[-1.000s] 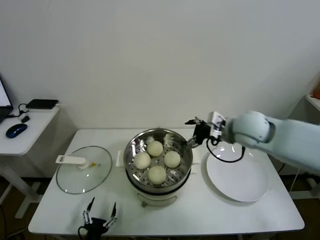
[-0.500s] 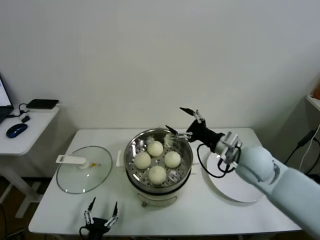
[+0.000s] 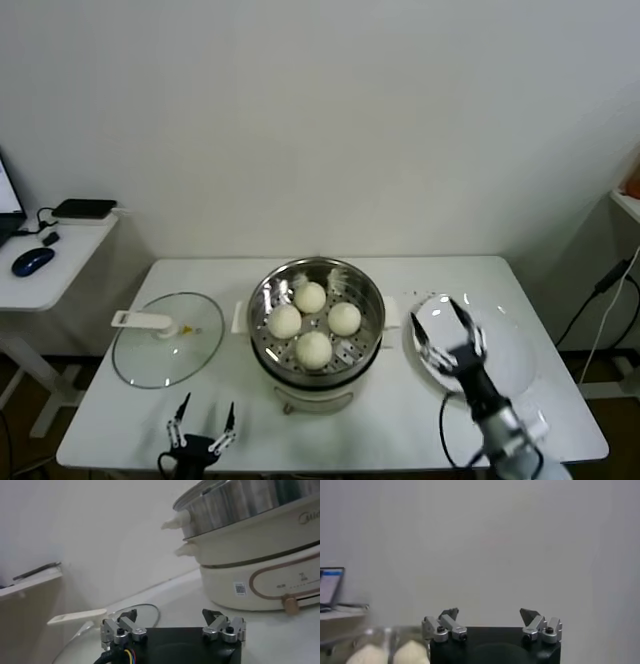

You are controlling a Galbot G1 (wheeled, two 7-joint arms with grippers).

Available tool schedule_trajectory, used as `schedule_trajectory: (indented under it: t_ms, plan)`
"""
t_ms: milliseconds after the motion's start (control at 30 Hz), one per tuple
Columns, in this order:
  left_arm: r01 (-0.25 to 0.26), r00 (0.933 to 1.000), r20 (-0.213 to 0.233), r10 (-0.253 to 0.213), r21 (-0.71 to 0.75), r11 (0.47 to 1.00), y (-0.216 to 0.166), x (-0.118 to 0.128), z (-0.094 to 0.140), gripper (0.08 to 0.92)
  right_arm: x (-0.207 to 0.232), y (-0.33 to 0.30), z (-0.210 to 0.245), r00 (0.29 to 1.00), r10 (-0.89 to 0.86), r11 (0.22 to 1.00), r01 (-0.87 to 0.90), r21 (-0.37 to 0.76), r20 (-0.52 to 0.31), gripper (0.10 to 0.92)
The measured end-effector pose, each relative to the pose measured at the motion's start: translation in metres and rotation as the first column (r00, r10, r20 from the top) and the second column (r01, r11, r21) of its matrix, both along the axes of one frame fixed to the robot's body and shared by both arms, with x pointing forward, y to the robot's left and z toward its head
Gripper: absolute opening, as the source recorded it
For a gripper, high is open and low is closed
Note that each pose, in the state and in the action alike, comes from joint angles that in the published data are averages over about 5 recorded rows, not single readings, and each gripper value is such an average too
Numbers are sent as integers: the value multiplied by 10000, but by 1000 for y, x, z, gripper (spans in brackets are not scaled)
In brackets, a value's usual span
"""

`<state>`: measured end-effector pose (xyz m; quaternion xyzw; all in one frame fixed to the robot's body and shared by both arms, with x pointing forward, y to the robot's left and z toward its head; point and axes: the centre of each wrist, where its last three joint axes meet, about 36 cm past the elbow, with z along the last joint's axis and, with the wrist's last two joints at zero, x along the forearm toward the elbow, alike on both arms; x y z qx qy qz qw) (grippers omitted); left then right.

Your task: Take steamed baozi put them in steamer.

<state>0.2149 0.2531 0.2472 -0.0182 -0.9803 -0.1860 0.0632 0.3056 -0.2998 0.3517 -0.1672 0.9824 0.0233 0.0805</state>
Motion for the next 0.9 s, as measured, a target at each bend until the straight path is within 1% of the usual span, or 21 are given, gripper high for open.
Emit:
schedule_trajectory:
  t_ms: [167, 333, 567, 900]
  plan:
    - [-14, 10000, 16, 14, 13, 10000, 1, -2, 2, 823, -67, -3, -34, 9934, -908, 9950, 934, 348, -698, 823]
    - [-48, 10000, 43, 48, 16, 10000, 1, -2, 3, 823, -105, -3, -48, 9824, -1542, 9861, 1597, 461, -1054, 823]
    - [-86, 10000, 20, 86, -8, 10000, -2, -5, 3, 823, -132, -4, -56, 9709, -2012, 9773, 2079, 399, -1301, 823]
    - [-135, 9999, 47, 135, 35, 9999, -1, -7, 5, 823, -149, -1, -63, 9620, -2273, 9710, 2357, 401, -1512, 823]
